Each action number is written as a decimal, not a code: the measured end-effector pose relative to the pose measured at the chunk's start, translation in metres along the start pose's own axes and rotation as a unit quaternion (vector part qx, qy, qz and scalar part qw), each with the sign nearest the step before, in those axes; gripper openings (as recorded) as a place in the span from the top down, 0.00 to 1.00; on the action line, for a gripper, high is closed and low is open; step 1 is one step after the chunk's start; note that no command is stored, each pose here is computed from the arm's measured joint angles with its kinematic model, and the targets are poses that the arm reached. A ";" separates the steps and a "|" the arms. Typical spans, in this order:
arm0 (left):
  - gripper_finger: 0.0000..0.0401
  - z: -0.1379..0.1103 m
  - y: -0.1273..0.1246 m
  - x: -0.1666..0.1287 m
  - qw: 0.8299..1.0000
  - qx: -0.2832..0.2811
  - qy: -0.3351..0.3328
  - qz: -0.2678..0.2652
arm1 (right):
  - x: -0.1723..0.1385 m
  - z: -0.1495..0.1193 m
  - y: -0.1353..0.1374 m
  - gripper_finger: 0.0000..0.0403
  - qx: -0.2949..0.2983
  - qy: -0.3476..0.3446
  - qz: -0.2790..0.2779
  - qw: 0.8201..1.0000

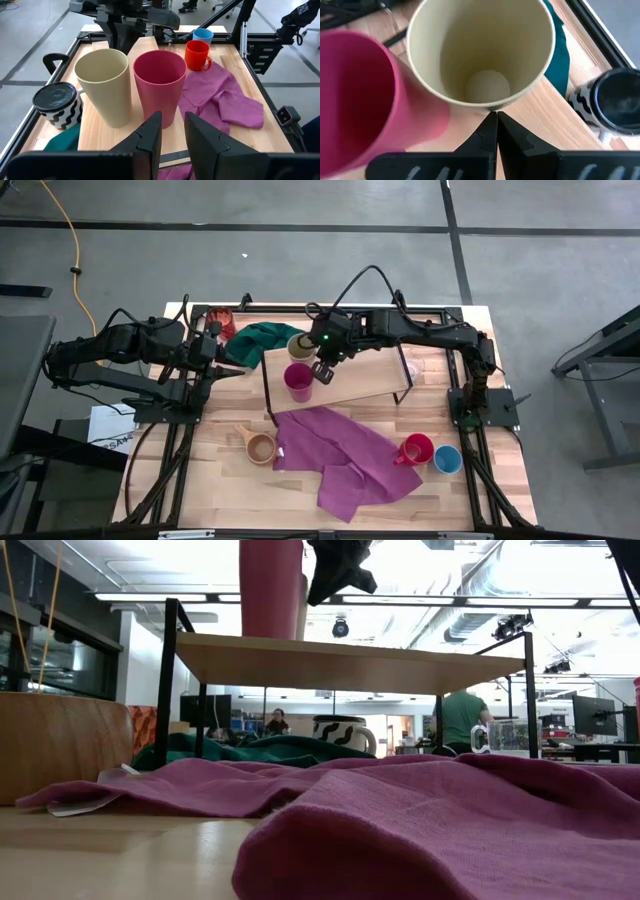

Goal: Stack small to large cups/mugs on shelf
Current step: Put the white cup on the shelf

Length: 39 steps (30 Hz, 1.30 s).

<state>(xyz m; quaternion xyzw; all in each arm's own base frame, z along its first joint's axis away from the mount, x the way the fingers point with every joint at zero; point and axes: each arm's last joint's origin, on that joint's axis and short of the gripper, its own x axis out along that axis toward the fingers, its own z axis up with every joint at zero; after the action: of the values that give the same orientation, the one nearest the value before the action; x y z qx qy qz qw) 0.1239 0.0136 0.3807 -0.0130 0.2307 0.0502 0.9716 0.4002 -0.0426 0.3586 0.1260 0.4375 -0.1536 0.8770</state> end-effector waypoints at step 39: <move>0.82 0.000 0.000 0.000 1.000 0.006 0.000 0.000 | 0.020 0.014 -0.012 1.00 0.022 -0.025 0.050 0.998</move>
<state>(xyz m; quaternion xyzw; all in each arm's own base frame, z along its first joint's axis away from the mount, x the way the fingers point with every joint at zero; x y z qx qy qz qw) 0.1239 0.0136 0.3807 -0.0071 0.2313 0.0488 0.9716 0.4169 -0.0618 0.3500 0.1633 0.4055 -0.1222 0.8910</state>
